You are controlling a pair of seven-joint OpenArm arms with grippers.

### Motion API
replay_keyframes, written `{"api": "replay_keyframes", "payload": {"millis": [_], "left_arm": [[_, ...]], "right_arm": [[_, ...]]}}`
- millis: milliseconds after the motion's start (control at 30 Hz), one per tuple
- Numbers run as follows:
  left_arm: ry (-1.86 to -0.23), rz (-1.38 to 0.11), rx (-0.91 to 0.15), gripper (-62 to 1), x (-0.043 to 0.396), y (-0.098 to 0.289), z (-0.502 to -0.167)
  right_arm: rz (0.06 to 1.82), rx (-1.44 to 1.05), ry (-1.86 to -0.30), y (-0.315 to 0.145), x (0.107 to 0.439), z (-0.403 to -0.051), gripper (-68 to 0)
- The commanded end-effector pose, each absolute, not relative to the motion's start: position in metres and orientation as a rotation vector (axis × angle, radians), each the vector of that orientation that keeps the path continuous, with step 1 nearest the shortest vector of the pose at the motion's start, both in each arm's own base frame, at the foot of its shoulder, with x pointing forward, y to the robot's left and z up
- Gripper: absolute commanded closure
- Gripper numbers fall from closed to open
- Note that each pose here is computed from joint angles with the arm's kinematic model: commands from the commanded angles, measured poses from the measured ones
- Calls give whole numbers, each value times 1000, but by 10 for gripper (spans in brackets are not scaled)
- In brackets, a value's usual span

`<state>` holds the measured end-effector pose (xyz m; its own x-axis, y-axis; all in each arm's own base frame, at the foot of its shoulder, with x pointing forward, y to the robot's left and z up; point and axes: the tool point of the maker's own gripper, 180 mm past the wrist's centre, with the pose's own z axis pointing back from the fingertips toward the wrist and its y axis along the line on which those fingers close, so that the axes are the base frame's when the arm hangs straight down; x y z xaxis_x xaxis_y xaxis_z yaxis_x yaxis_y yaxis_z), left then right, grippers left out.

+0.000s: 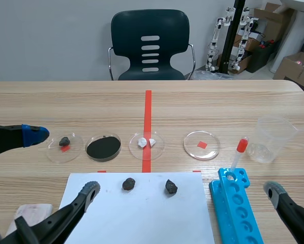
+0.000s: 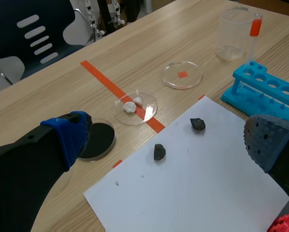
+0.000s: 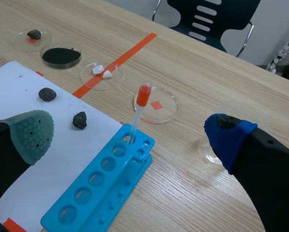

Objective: Return to the home posture

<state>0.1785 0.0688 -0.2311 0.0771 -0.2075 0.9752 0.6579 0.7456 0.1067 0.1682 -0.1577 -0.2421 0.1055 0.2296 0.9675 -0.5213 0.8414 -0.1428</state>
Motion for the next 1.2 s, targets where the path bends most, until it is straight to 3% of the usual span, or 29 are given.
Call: {"api": "replay_keyframes", "payload": {"millis": [0, 1167], "left_arm": [[-1379, -658, -427, -623, 178, 68, -223], [-1370, -619, -445, -623, 179, 69, -223]], "right_arm": [[567, 270, -1398, -155, 172, -232, -679], [567, 270, -1398, -155, 172, -232, -679]]}}
